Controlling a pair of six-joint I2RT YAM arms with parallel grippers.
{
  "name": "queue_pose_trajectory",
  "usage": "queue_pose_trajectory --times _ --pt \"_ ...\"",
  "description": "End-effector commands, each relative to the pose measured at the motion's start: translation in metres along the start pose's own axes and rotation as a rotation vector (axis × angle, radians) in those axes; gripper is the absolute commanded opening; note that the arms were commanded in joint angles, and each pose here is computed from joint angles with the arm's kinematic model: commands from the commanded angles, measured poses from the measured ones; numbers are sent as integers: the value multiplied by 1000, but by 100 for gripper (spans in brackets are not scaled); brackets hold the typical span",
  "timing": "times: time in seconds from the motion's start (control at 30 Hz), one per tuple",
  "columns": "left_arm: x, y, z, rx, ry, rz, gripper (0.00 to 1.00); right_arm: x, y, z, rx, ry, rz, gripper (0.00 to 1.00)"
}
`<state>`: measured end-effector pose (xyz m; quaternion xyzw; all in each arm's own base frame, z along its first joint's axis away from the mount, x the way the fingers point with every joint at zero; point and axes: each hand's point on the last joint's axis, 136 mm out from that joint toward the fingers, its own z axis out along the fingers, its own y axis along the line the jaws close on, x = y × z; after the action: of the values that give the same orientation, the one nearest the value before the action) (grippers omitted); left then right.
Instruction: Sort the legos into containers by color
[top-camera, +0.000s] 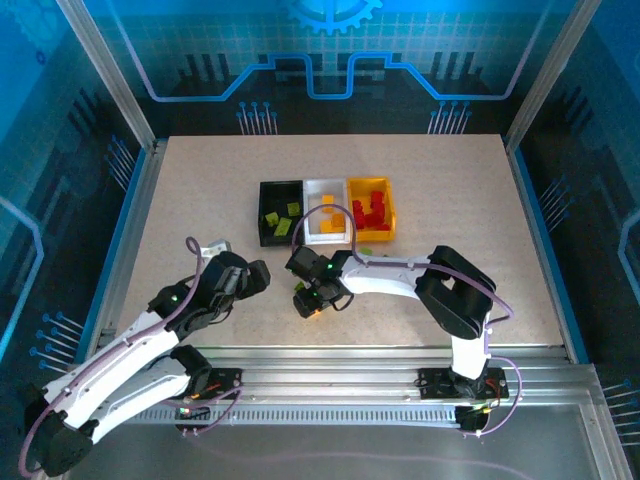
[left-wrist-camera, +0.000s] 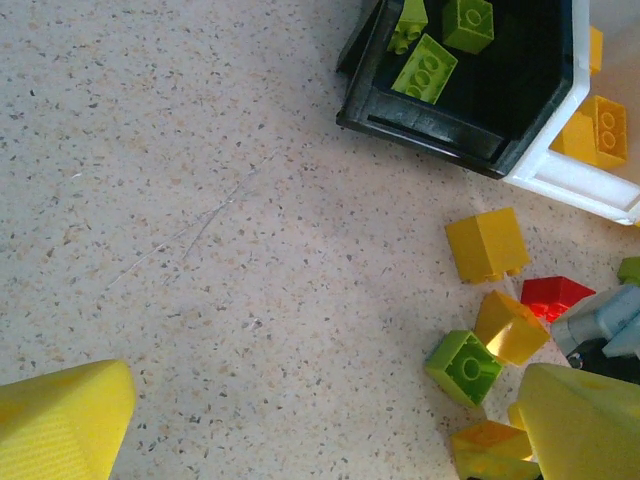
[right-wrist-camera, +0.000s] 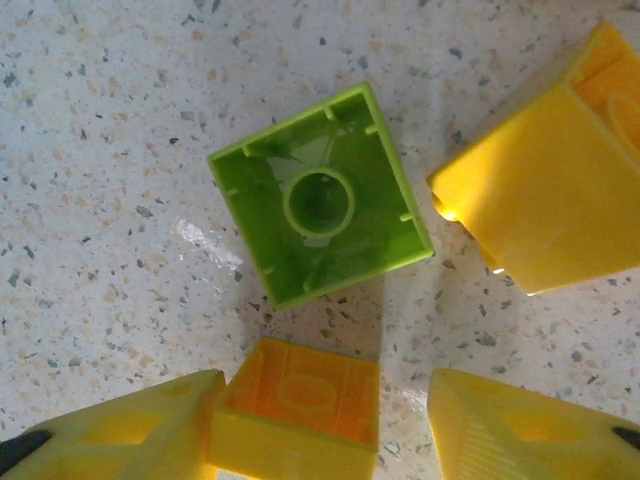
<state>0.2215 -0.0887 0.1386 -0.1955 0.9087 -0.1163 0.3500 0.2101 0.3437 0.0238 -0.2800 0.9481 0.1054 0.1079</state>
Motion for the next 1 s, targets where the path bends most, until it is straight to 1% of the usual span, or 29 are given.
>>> queue_pose_trajectory --times 0.0,0.07,0.13,0.27,0.37,0.5,0.6,0.7,0.8,0.97 --pt "0 10 3 -44 -9 -7 99 1 3 -2 11 7 -25 45" --pt "-1 9 2 -42 -12 -5 99 0 4 -9 -2 -8 -35 39" --pt "-2 8 2 -40 -15 -7 99 -1 6 -17 -20 -30 -39 36" --pt "0 5 5 -19 -9 0 99 -12 -2 -50 -40 -109 -16 34" --pt "4 0 9 6 3 -3 99 -38 -28 -89 -22 -219 46 34" --pt "11 -6 15 30 34 -3 99 -80 -70 -120 21 -320 162 35" --pt "15 -10 20 36 60 7 99 -109 -101 -123 97 -344 237 35" --pt "20 -12 23 39 88 16 99 -133 -127 -110 169 -321 295 35" --pt "25 -15 26 49 112 20 99 -156 -140 -96 208 -313 316 36" --pt "31 -20 31 68 143 32 99 -175 -154 -75 268 -270 350 40"
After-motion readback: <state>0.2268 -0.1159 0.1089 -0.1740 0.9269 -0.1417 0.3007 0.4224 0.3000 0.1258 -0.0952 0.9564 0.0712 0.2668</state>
